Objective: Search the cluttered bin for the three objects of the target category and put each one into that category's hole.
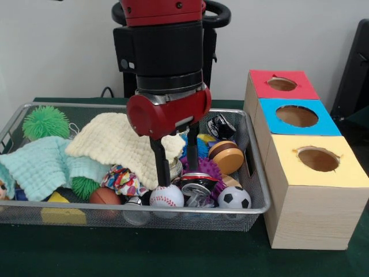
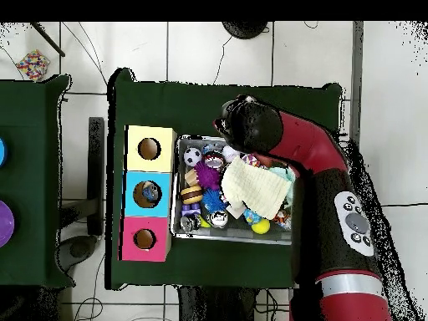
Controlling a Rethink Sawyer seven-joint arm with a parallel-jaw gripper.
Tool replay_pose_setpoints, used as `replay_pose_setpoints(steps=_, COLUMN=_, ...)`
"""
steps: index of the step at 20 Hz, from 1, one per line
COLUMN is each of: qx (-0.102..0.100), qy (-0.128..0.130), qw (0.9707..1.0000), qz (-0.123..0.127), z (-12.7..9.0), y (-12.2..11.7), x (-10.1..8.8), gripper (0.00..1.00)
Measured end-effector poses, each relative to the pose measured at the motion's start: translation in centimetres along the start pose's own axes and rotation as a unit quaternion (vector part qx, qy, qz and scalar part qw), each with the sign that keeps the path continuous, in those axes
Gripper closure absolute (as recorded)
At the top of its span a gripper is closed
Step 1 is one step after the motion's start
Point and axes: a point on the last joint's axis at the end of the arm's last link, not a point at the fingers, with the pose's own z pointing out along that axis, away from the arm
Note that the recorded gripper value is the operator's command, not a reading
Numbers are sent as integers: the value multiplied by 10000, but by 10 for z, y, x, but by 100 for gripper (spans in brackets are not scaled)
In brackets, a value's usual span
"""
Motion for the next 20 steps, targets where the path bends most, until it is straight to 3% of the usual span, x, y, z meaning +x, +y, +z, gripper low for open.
replay_pose_setpoints(steps=9, qx=-93, qy=-149, qw=9998, qz=110, z=0, y=-6, x=2, gripper=0)
replay_pose_setpoints(steps=11, qx=-189, qy=-115, qw=9997, qz=106, z=2, y=-2, x=2, gripper=0)
replay_pose_setpoints(steps=12, qx=-378, qy=-38, qw=9992, qz=90, z=4, y=5, x=3, gripper=0)
replay_pose_setpoints(steps=16, qx=-752, qy=126, qw=9971, qz=27, z=9, y=20, x=4, gripper=0)
replay_pose_setpoints(steps=18, qx=-1040, qy=281, qw=9942, qz=-67, z=13, y=33, x=4, gripper=0)
replay_pose_setpoints(steps=20, qx=-1412, qy=535, qw=9882, qz=-262, z=19, y=54, x=5, gripper=0)
